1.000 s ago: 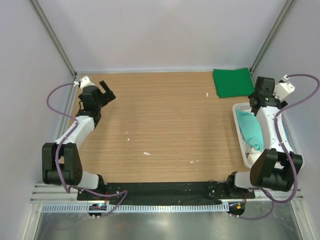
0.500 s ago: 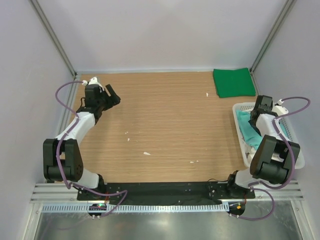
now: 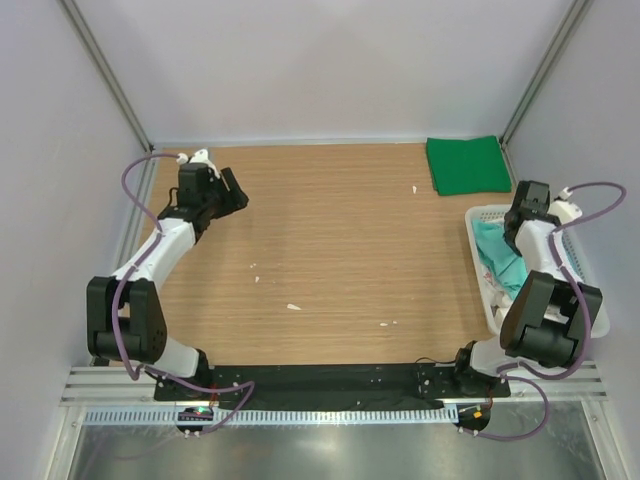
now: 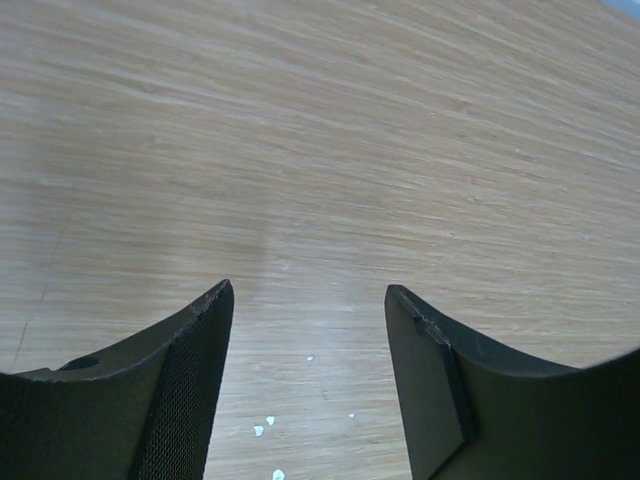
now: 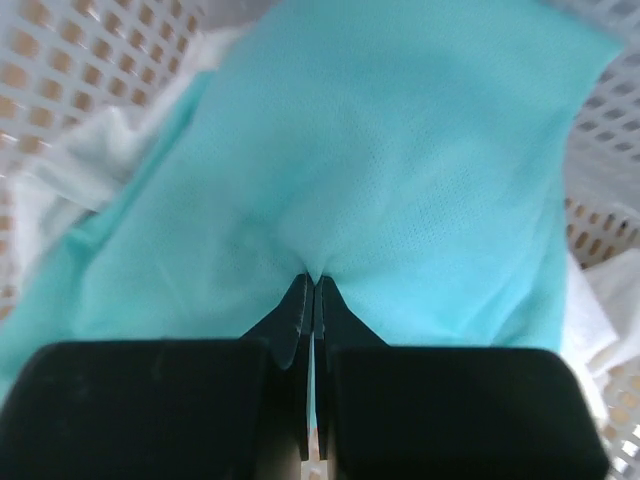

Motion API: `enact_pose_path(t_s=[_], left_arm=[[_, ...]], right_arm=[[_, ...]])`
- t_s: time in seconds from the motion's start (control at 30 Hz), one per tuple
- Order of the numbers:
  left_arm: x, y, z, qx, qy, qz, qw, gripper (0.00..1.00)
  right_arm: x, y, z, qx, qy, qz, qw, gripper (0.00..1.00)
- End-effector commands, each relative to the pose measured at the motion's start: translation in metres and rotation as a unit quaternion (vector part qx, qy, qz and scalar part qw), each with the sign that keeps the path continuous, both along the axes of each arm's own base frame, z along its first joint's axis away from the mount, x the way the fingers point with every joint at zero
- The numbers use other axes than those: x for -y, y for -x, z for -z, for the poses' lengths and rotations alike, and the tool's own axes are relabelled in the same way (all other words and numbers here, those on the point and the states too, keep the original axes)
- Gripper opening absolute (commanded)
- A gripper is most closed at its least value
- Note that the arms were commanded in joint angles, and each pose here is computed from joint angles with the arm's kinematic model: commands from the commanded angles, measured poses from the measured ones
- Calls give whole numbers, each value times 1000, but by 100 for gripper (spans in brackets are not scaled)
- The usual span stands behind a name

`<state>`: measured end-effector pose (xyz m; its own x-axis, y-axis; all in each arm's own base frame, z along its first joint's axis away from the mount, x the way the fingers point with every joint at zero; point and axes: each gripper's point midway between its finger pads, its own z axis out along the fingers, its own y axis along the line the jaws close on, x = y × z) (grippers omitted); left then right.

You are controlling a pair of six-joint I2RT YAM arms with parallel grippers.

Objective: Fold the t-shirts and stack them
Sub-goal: Grab the tshirt from the pile, then move the tshirt to the center of the board

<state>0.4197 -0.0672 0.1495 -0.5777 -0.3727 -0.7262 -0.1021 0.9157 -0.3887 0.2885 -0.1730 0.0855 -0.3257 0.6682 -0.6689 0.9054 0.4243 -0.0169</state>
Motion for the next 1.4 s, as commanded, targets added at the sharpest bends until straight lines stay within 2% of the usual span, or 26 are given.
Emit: enact_pose_path(t_s=[0.0, 0.1, 0.13, 0.17, 0.23, 0.27, 0.4, 0.5, 0.57, 0.6, 0.63, 0.67, 0.7, 0.73, 0.77, 0.8, 0.9, 1.0, 1.07, 1.1, 1.2, 1.27, 1.3, 1.37], left_arm=[[16, -17, -30, 35, -26, 22, 999, 63], [29, -22, -30, 30, -10, 22, 999, 62], [32, -23, -27, 27, -6, 21, 999, 62], [33, -24, -28, 27, -1, 18, 999, 62], [35, -26, -30, 31, 8, 12, 999, 62], [36, -26, -33, 34, 11, 10, 999, 62], [34, -27, -47, 50, 11, 3, 999, 62], [27, -23, -66, 73, 7, -13, 997, 62], [20, -19, -76, 84, -3, -24, 996, 62], [17, -12, -93, 102, -4, -28, 994, 63], [14, -6, -95, 101, -9, -31, 994, 65], [11, -1, -104, 112, -17, -30, 993, 66], [8, 6, -105, 112, -22, -33, 993, 67], [6, 19, -118, 125, -23, -33, 991, 68], [5, 27, -122, 128, -25, -32, 991, 68], [3, 43, -121, 125, -29, -28, 991, 67], [15, 72, -102, 101, -28, -3, 995, 65], [47, 102, -87, 79, -2, 52, 995, 60], [88, 126, -67, 52, 12, 103, 993, 58], [113, 140, -60, 42, 17, 141, 989, 57], [150, 156, -41, 8, 27, 179, 983, 58], [164, 157, -44, 10, 21, 198, 980, 59], [170, 158, -39, -1, 16, 209, 978, 59], [174, 150, -51, 11, 3, 217, 976, 63]], right_arm=[[21, -26, -121, 94, 85, 10, 992, 1], [10, -34, -208, 156, 125, 3, 980, 1], [-9, -42, -230, 174, 132, -22, 976, 1], [-19, -43, -272, 204, 145, -31, 968, 2], [-44, -52, -309, 234, 152, -61, 958, 1], [-72, -55, -346, 274, 147, -98, 946, 1], [-175, -64, -397, 346, 81, -242, 903, 2], [-266, -59, -383, 337, -12, -386, 859, 2], [-321, -45, -345, 289, -92, -474, 827, 17], [-350, -29, -330, 270, -124, -511, 807, 32], [-364, -18, -318, 262, -150, -525, 796, 58], [-376, -13, -282, 230, -170, -539, 793, 65], [-377, 3, -283, 241, -189, -548, 778, 70], [-376, 8, -271, 236, -191, -554, 775, 78], [-375, 11, -241, 211, -187, -559, 779, 81], [-367, 18, -236, 210, -178, -562, 780, 85], [-355, 26, -186, 153, -146, -584, 784, 85], [-332, 18, -148, 120, -98, -566, 810, 84], [-306, -9, -135, 122, -78, -517, 844, 70], [-300, -19, -131, 129, -87, -498, 853, 61], [-274, -65, -114, 159, -115, -435, 879, 56], [-257, -94, -110, 169, -95, -405, 894, 61], [-245, -108, -89, 145, -86, -389, 906, 69], [-237, -133, -82, 142, -74, -378, 912, 74]])
